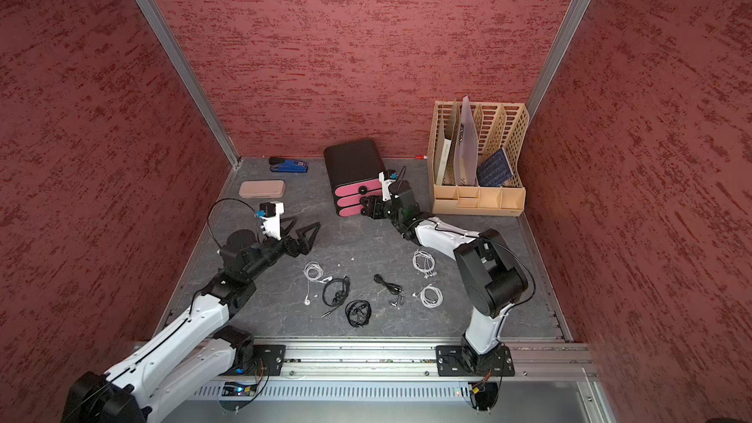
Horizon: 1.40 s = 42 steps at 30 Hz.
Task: Place the wired earphones into the drawer by color
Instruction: Open the drawer in the storage box.
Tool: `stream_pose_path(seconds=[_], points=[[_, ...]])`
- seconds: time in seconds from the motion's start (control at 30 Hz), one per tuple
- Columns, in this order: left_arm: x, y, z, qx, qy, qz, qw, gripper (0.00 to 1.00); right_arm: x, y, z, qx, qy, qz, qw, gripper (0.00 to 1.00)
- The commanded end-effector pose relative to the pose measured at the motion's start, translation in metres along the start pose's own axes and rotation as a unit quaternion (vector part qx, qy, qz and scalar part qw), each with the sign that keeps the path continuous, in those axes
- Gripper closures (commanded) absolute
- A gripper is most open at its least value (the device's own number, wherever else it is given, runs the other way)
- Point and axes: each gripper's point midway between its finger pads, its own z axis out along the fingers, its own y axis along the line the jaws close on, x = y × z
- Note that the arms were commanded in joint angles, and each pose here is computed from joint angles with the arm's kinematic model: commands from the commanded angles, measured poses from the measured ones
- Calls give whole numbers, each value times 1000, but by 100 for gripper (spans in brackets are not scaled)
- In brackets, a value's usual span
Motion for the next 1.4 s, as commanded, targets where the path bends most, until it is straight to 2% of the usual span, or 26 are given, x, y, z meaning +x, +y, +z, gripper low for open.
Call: stream_pose_path(seconds=[0.0, 0.33, 0.9, 1.37], points=[[-5, 1, -2, -2, -16, 12, 1000, 0, 3, -12, 10, 10, -11, 26, 1000, 42], [-6, 1, -3, -2, -17, 12, 1000, 0, 10, -26, 30, 28, -12, 63, 998, 45], [-5, 1, -2, -2, -17, 12, 1000, 0, 0, -17, 50, 11, -40, 81, 996, 50], [-5, 1, -2, -2, -18, 13, 1000, 0, -4, -20, 52, 18, -57, 81, 995, 62]])
